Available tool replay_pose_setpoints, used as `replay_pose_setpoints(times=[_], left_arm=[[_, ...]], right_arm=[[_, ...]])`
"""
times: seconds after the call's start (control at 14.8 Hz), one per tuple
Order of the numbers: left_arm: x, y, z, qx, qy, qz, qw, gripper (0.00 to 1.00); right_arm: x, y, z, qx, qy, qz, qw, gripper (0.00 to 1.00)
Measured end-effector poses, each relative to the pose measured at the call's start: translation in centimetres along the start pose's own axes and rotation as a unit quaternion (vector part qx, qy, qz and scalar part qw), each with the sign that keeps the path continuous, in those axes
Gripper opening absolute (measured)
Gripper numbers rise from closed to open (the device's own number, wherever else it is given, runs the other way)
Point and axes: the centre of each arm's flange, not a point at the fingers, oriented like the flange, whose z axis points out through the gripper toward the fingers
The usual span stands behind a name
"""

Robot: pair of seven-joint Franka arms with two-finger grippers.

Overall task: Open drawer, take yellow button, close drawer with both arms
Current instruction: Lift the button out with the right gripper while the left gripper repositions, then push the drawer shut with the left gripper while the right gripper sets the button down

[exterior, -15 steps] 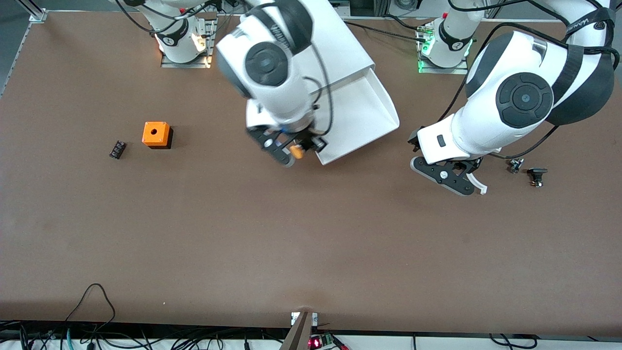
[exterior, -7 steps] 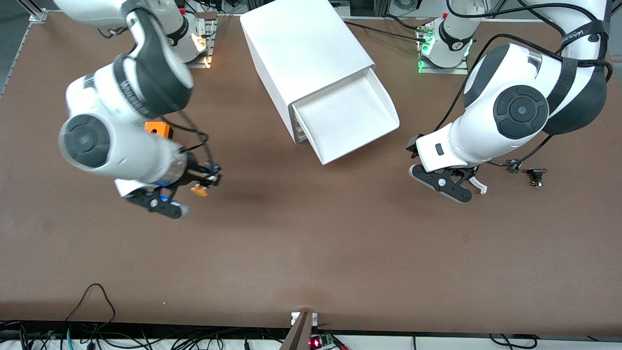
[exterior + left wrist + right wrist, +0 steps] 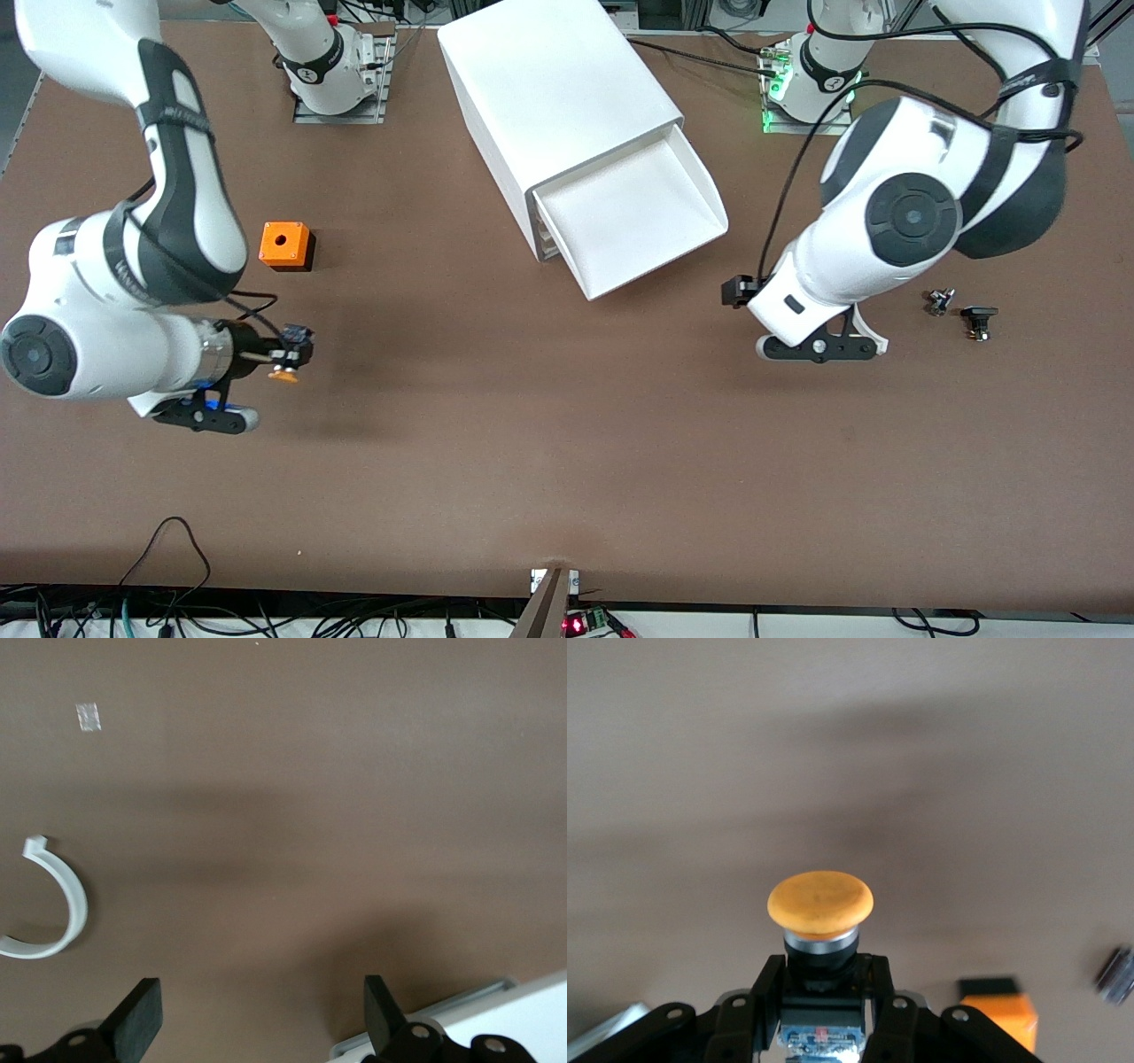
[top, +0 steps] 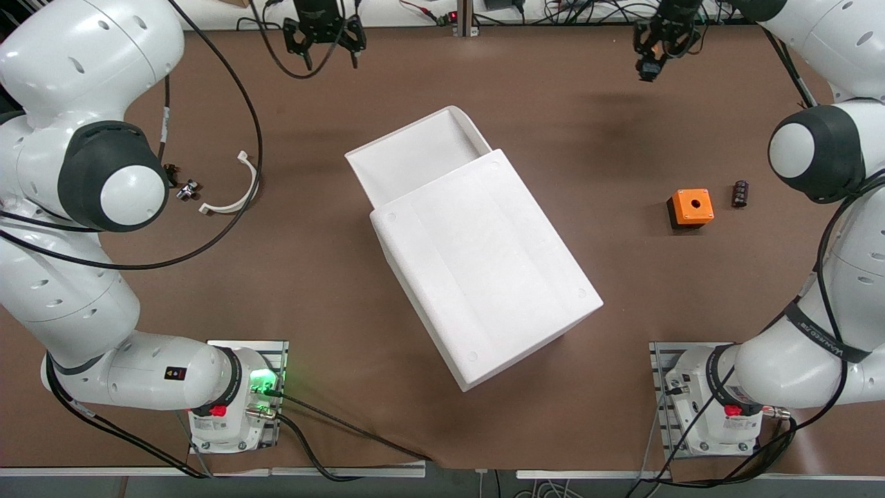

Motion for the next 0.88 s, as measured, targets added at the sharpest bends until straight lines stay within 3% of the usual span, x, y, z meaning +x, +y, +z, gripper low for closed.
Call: replay_pose_setpoints(times=[0.27, 0.61, 0.88], left_arm=[[-1.6, 4.5, 5.0, -0.017, 0.022, -0.071, 0.997, 1.0], [-4.3, 7.4, 9.3, -0.022, 0.029, -0.086, 0.996, 1.0], [-6.7, 8.7, 10.8, -0.017, 0.019, -0.101, 0.995, 1.0]], right_arm=[[2.0, 6.4, 7.1, -0.015, 0.019, -0.035, 0.999, 0.43], [1.9, 9.7, 15.9, -0.029, 0.073, -0.051, 0.996, 0.43], [1.3, 10.1, 17.8, -0.031, 0.071, -0.05, 0.996, 0.43]])
